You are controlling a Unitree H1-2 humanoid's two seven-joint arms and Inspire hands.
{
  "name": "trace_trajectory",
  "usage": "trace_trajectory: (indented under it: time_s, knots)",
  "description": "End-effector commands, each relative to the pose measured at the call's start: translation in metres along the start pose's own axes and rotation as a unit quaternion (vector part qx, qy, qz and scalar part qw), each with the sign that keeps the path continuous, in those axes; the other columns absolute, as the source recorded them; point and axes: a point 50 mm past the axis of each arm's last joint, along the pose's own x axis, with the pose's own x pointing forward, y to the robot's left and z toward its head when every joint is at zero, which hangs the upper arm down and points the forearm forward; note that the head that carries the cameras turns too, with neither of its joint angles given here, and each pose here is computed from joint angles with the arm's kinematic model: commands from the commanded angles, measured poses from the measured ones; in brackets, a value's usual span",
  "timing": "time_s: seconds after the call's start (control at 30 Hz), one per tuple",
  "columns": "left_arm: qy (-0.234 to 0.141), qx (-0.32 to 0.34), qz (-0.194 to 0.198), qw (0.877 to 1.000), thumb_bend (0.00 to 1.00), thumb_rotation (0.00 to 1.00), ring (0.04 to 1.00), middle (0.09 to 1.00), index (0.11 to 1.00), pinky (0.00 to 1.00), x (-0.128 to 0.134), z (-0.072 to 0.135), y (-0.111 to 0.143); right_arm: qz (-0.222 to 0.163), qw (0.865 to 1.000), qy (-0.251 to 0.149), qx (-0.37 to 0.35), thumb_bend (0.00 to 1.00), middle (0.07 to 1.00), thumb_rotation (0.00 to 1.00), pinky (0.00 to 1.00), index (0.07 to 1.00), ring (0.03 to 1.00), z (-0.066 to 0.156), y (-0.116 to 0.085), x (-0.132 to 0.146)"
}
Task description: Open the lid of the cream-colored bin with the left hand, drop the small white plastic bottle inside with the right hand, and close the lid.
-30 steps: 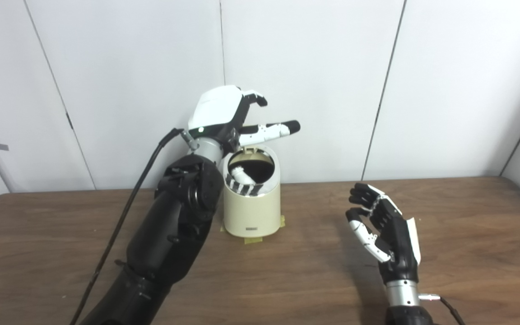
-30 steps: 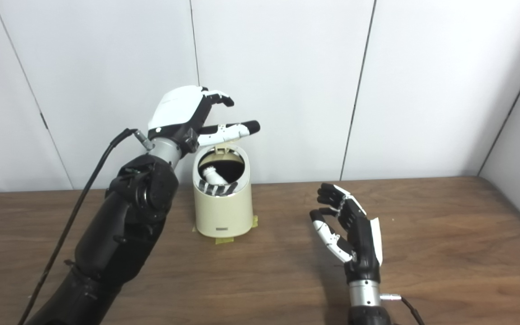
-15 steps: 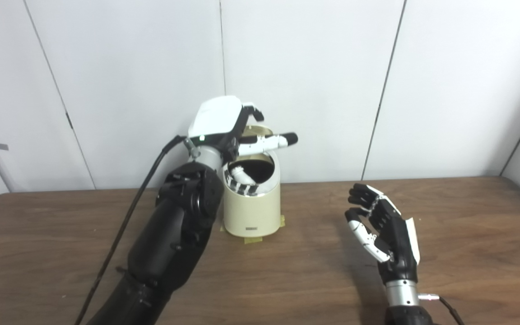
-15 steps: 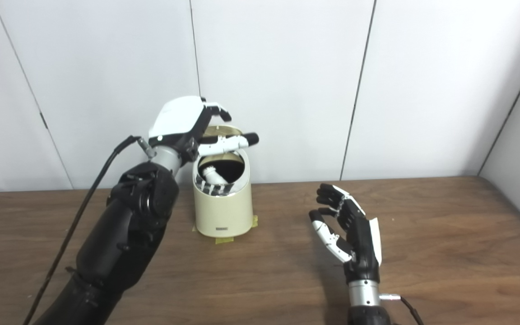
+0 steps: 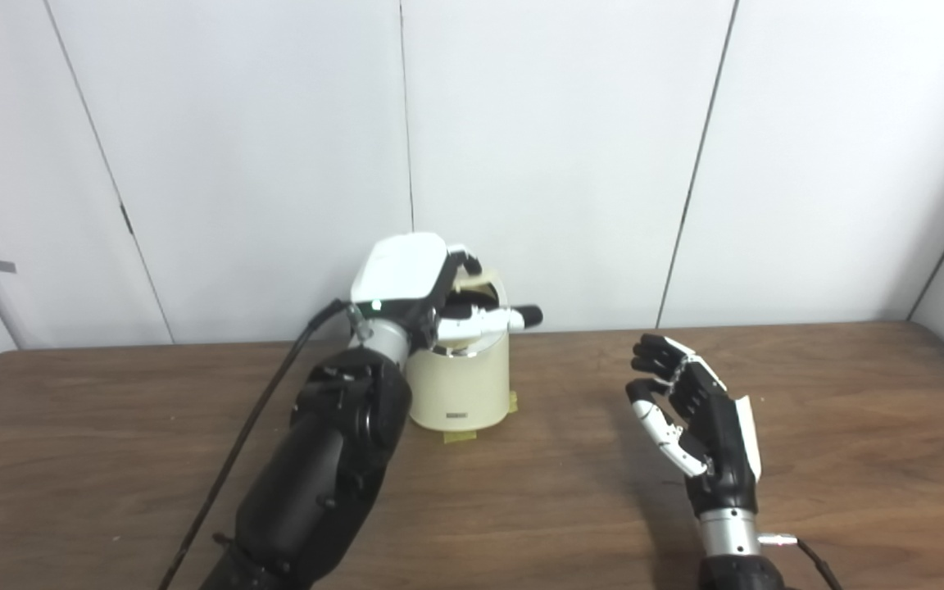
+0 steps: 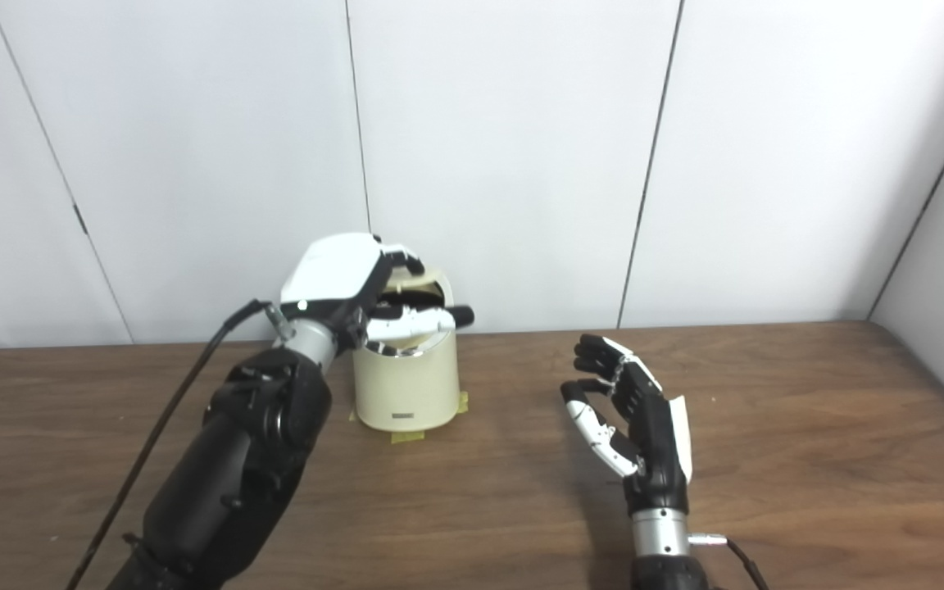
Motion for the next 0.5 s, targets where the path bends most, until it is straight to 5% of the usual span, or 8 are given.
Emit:
trace_trajectory:
  time_s: [0.0,0.47]
  knots:
    - [-0.021,0.015,0.038,0.999,1.0,1.0,0.949,0.814,0.778,1.0,0.0,0.011,0.022,-0.003,1.0,0.003,0.015,0.21,0.725,0.33,0.62,0.713,0.714,-0.002,0.013,-0.005]
    - [-0.014,0.033,0.01,0.999,0.97,1.0,0.926,0.814,0.781,1.0,-0.014,0.006,-0.005,-0.005,1.0,0.003,0.021,0.21,0.725,0.32,0.62,0.71,0.713,0.001,0.013,-0.003]
